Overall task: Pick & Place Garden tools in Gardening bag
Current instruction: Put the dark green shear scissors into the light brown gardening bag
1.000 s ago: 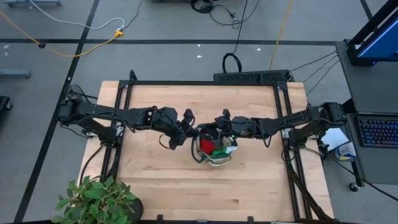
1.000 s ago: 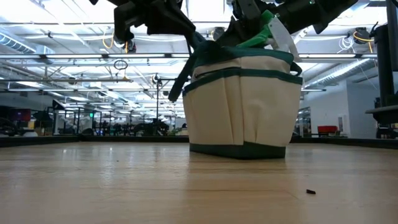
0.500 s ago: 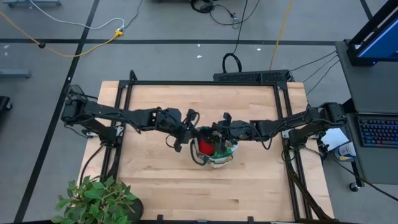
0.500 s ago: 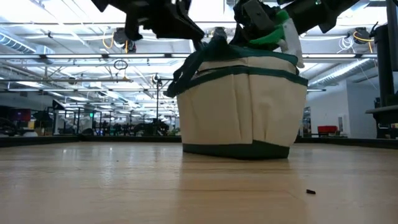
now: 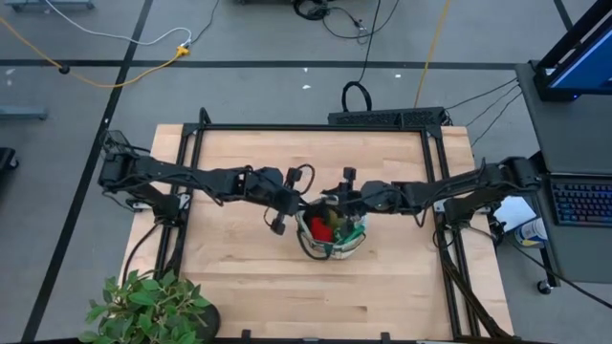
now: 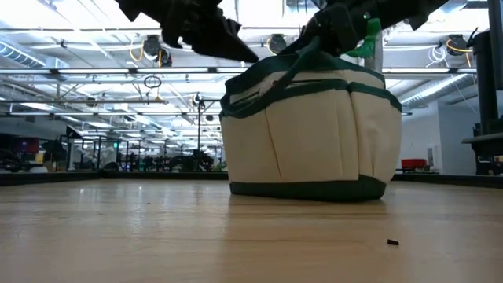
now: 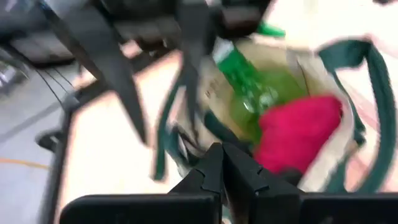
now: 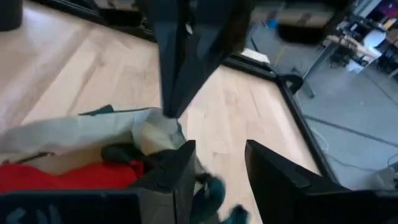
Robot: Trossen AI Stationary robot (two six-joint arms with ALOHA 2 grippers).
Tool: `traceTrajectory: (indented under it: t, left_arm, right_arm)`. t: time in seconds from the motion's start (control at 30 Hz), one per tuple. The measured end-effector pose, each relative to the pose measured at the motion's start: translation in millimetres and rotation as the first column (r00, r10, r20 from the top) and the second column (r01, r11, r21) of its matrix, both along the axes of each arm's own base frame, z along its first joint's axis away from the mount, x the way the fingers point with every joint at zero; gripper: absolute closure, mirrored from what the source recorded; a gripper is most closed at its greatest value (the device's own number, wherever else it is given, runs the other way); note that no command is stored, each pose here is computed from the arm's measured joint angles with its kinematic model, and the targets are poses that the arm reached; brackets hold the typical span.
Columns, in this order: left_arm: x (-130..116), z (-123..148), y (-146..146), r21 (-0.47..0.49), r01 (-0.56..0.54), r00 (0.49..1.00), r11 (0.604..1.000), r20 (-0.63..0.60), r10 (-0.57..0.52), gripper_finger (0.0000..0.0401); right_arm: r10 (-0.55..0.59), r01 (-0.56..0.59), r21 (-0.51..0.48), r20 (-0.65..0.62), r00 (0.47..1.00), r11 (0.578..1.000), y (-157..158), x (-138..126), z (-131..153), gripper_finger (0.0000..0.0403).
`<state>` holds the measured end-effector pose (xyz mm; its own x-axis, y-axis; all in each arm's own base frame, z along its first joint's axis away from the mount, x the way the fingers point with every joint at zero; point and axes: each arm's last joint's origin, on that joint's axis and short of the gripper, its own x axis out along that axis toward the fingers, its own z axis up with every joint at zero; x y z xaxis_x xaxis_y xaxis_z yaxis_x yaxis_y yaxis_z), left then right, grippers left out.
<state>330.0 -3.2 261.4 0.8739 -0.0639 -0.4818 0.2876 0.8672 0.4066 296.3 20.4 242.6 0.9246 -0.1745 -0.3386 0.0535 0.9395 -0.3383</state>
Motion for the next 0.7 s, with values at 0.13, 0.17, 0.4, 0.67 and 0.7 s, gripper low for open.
traceTrajectory:
  t: [0.13, 0.17, 0.4, 0.67, 0.7]
  left_arm:
    - [1, -5, 0, -0.031, -0.018, 0.999, 0.999, -0.034, 0.017, 0.0398]
    - [1, -6, 0, -0.036, -0.022, 0.999, 0.999, -0.038, 0.02, 0.0399]
    - [2, -9, 0, -0.08, -0.068, 0.997, 0.994, -0.053, 0.064, 0.0377]
    - [2, -10, 0, -0.144, -0.11, 0.992, 0.983, -0.07, 0.101, 0.0373]
    - [2, -10, 0, -0.145, -0.111, 0.992, 0.983, -0.07, 0.101, 0.0373]
  right_arm:
    - [0.007, -0.006, -0.015, 0.028, 1.0, 1.0, -1, -5, 9, 0.0271]
    - [0.007, -0.007, -0.015, 0.025, 1.0, 1.0, -1, -6, 10, 0.0271]
    - [0.0, 0.0, -0.006, -0.022, 1.0, 1.0, -1, -12, 9, 0.0271]
    - [-0.02, 0.026, 0.038, -0.138, 0.99, 0.999, -2, -17, -2, 0.0271]
    - [-0.026, 0.033, 0.05, -0.145, 0.989, 0.998, -2, -17, -2, 0.0271]
